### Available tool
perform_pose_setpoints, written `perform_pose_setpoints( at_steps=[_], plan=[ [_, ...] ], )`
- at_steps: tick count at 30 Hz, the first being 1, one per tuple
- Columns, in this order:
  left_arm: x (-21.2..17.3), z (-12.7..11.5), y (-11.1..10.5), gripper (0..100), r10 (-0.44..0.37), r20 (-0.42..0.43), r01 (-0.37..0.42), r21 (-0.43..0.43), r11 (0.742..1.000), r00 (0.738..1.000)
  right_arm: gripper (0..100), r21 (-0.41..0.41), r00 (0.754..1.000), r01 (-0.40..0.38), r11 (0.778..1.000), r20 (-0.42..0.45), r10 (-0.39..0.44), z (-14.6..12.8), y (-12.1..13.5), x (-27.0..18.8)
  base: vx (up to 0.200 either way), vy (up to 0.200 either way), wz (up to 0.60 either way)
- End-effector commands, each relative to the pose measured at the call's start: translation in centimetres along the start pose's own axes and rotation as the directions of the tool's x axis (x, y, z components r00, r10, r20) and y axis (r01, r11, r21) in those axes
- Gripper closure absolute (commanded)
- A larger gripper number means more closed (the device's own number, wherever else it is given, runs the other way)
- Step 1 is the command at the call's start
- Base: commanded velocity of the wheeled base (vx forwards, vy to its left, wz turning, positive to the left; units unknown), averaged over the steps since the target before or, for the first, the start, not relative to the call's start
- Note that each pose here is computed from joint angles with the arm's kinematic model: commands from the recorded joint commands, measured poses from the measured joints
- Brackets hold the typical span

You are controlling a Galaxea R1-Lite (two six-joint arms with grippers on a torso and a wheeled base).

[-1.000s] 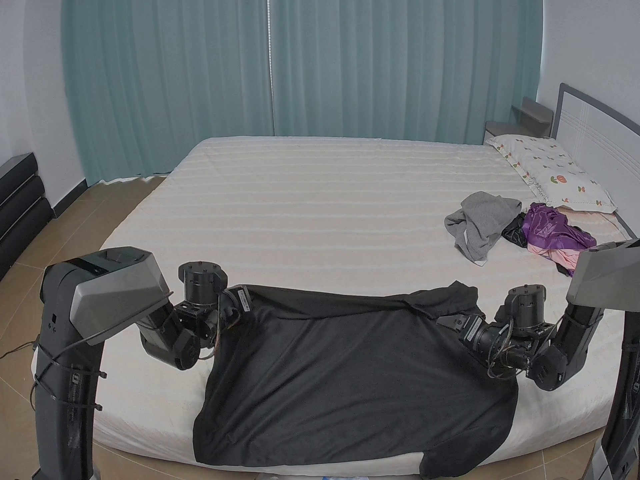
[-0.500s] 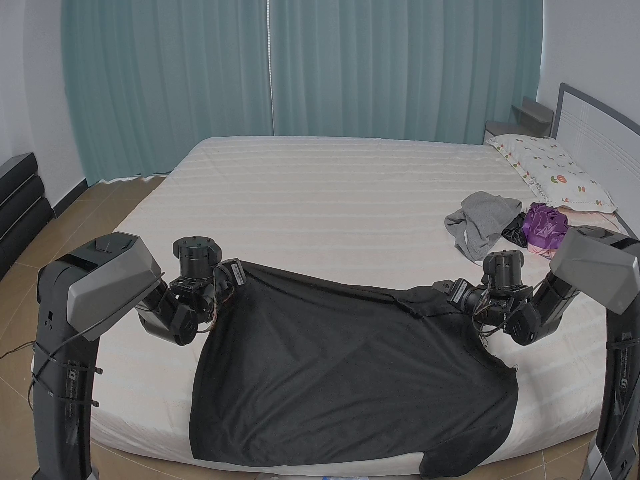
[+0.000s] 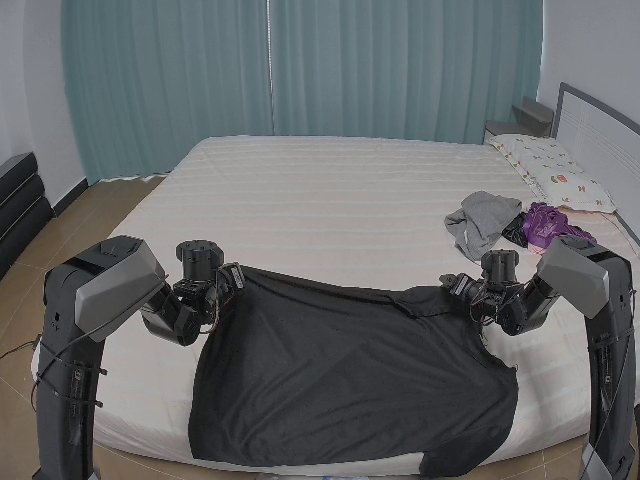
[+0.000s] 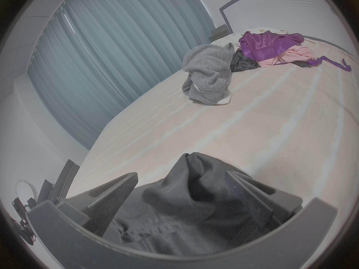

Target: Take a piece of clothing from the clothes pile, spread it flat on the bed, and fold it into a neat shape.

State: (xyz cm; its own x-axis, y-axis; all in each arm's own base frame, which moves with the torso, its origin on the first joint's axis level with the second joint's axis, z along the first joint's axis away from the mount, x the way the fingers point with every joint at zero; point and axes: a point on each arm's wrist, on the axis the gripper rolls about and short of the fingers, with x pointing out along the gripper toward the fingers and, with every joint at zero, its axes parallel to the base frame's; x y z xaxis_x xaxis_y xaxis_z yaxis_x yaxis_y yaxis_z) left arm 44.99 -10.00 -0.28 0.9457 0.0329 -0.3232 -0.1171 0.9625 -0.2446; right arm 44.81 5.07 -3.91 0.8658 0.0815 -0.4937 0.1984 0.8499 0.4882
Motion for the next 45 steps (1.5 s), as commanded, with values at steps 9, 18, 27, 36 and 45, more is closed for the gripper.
perform_pose_setpoints(
  at_steps=[9,18,27,36,45],
  plan=[
    [0.3,-0.7,0.4,100,0.015,-0.008,-0.015,0.001,1.000,1.000,0,-0.010,0.998,-0.069,0.998,0.014,0.069,1.4,-0.1,2.1,0.000,0.000,0.00],
    [0.3,-0.9,0.4,100,0.018,-0.011,-0.018,0.000,1.000,1.000,0,-0.036,0.997,-0.082,0.996,-0.005,0.082,1.1,-0.2,2.7,0.000,0.000,0.00],
    [0.7,-1.0,0.6,100,0.026,-0.006,-0.026,-0.003,1.000,1.000,100,-0.031,0.997,-0.071,0.997,-0.017,0.070,1.0,-0.4,2.7,0.000,0.000,0.00],
    [1.8,0.1,1.1,100,0.034,0.041,-0.033,-0.021,0.999,0.999,100,-0.009,0.994,-0.048,0.999,0.099,0.049,4.1,-0.8,2.7,0.000,0.000,0.00],
    [3.5,0.9,1.7,100,0.060,0.100,-0.056,-0.044,0.997,0.993,100,0.040,0.981,-0.065,0.997,0.186,0.057,7.0,-0.6,1.9,0.000,0.000,0.00]
  ],
)
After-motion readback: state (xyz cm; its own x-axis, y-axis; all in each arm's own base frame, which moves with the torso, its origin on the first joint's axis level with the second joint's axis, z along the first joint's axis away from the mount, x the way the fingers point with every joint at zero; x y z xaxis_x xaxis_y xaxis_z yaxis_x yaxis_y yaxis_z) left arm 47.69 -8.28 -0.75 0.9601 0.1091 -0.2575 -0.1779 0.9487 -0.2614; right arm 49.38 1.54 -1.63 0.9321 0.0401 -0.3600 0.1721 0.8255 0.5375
